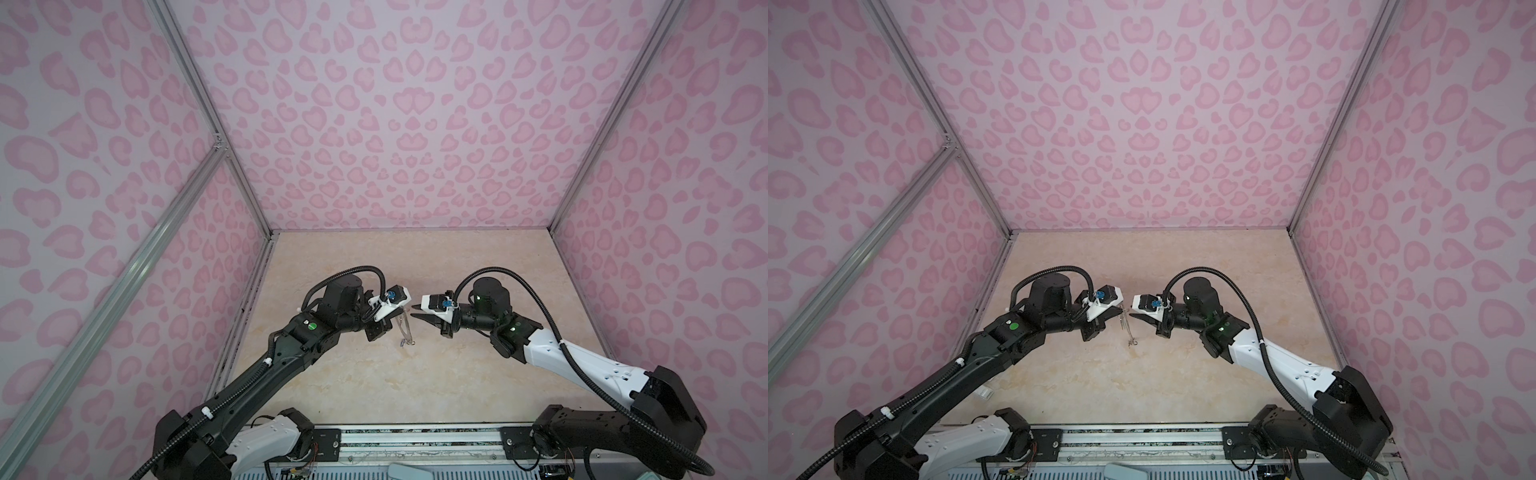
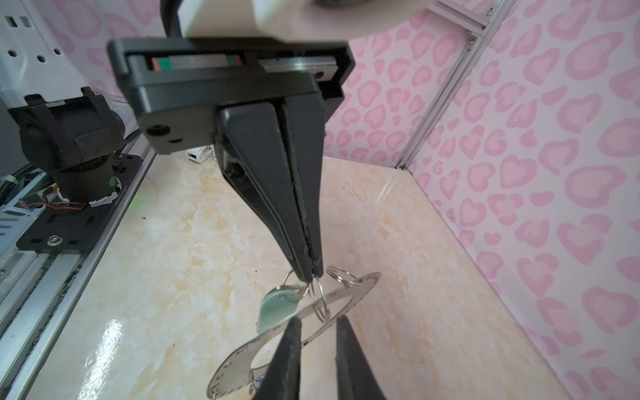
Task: Attach keys to a key ring
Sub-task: Insert the key into the keyring.
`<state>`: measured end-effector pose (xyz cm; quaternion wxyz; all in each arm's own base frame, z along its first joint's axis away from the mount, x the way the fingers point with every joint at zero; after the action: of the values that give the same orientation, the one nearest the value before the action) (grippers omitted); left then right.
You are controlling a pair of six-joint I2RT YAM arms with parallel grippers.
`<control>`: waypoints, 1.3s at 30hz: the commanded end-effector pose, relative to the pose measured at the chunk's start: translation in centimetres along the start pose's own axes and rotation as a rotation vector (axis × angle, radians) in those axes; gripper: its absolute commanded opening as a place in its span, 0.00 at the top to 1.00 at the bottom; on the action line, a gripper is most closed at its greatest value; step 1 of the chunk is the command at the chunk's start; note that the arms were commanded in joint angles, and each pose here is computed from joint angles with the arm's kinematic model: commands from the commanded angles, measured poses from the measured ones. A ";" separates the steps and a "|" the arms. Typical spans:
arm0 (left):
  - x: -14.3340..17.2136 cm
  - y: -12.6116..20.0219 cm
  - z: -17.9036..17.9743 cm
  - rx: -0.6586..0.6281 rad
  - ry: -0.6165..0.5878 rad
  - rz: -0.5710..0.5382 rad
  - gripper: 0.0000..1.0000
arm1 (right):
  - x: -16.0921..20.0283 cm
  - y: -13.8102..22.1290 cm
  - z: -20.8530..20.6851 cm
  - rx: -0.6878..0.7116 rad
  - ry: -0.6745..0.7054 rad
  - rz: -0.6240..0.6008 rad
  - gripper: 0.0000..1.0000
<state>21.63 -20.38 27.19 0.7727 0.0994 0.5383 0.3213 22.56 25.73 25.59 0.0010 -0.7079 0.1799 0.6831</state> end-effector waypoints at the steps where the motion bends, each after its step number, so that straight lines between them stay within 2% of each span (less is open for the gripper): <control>1: -0.5 0.1 0.1 -0.002 -0.022 -0.010 0.97 | -0.1 -0.4 0.0 0.002 0.006 -0.006 0.80; 8: -0.6 0.2 -0.5 0.022 -0.039 -0.017 0.97 | 0.2 -1.1 0.2 -0.008 -0.007 -0.004 0.82; 10: -0.6 0.2 -0.6 0.027 -0.044 -0.019 0.97 | 0.0 -1.1 0.1 -0.002 -0.008 -0.009 0.85; 14: -0.6 0.3 -0.8 0.032 -0.052 -0.026 0.97 | 0.1 -1.1 0.2 -0.009 -0.008 -0.007 1.00; 15: -0.6 0.3 -0.8 0.035 -0.055 -0.028 0.97 | 0.1 -1.1 0.3 -0.012 -0.008 -0.007 1.00; 16: -0.7 0.3 -0.8 0.034 -0.054 -0.032 0.96 | 0.1 -1.1 0.3 -0.013 -0.007 -0.006 1.00; 19: -0.4 0.3 -0.8 0.012 -0.037 -0.031 0.77 | 0.2 -1.0 0.3 -0.014 -0.009 -0.009 1.00; 23: 0.0 0.5 -0.9 -0.006 -0.017 -0.066 0.70 | 0.1 -0.7 0.6 -0.017 -0.011 -0.049 1.00; 26: 0.3 0.5 -1.2 0.015 0.004 -0.091 0.70 | -0.1 -0.3 0.6 -0.023 -0.020 -0.115 1.00; 29: 0.5 0.6 -1.1 0.011 0.032 -0.125 0.74 | -0.4 -0.1 0.6 -0.036 -0.020 -0.157 1.00; 39: 0.2 0.4 -0.9 0.037 0.069 -0.170 0.74 | -0.7 0.1 0.7 -0.042 -0.011 -0.173 1.00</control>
<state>20.62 -19.77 26.07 0.7687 0.0704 0.5758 0.2694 22.03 26.00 25.63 0.0364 -0.7093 0.1210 0.6935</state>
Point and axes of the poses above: each gripper's point midway between its finger pads, its own y axis back along the fingers, its own z axis along the line the jaws close on, x = y × z, the point moved 7 cm from there along y, back along the fingers, and after that the axes turned 14 degrees about -y, right-handed, at the moved point
